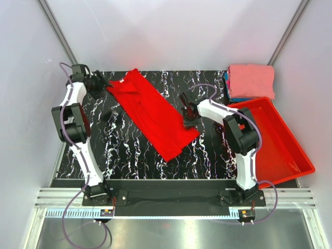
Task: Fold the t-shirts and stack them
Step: Fold the tshirt
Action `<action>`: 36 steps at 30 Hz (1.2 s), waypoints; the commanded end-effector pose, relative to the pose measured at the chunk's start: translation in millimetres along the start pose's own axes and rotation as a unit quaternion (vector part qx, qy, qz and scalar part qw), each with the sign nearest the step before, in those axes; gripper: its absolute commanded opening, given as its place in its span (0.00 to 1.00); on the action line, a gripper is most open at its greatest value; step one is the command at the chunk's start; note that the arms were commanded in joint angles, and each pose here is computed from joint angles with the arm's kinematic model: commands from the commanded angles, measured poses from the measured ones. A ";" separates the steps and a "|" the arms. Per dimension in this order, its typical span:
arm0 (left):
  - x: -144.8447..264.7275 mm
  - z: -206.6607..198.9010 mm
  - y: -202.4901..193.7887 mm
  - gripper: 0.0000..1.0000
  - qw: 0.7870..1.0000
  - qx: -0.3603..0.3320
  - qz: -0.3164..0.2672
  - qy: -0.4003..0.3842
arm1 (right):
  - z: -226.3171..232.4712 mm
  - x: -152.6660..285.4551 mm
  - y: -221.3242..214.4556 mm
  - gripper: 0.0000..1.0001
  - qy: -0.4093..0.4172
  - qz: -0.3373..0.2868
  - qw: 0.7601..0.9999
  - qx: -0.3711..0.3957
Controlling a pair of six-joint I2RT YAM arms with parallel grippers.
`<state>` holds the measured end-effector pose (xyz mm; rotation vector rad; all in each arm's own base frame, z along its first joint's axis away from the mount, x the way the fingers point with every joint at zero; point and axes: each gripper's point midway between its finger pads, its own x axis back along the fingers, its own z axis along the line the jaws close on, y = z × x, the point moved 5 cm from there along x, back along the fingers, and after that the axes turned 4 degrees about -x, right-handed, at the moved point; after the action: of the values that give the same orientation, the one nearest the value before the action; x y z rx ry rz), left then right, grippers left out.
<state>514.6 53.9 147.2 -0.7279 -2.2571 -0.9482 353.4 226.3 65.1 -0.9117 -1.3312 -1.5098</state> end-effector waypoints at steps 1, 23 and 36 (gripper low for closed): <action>18.3 3.3 -16.3 0.76 0.999 -0.008 0.013 0.037 | -5.4 22.2 -9.2 0.21 -0.013 -0.008 1.000 -0.022; 3.0 10.5 -75.1 0.72 0.998 -0.021 0.050 -0.009 | 70.0 86.3 -113.1 0.31 0.081 0.001 0.997 -0.016; -12.6 -27.3 -33.3 0.52 0.997 -0.060 -0.013 -0.055 | 119.1 94.7 33.5 0.33 0.097 -0.155 0.982 0.055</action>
<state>484.4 15.0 80.2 -0.8850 -2.1820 -0.9001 319.6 330.1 176.5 -0.5258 -1.3581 -1.6860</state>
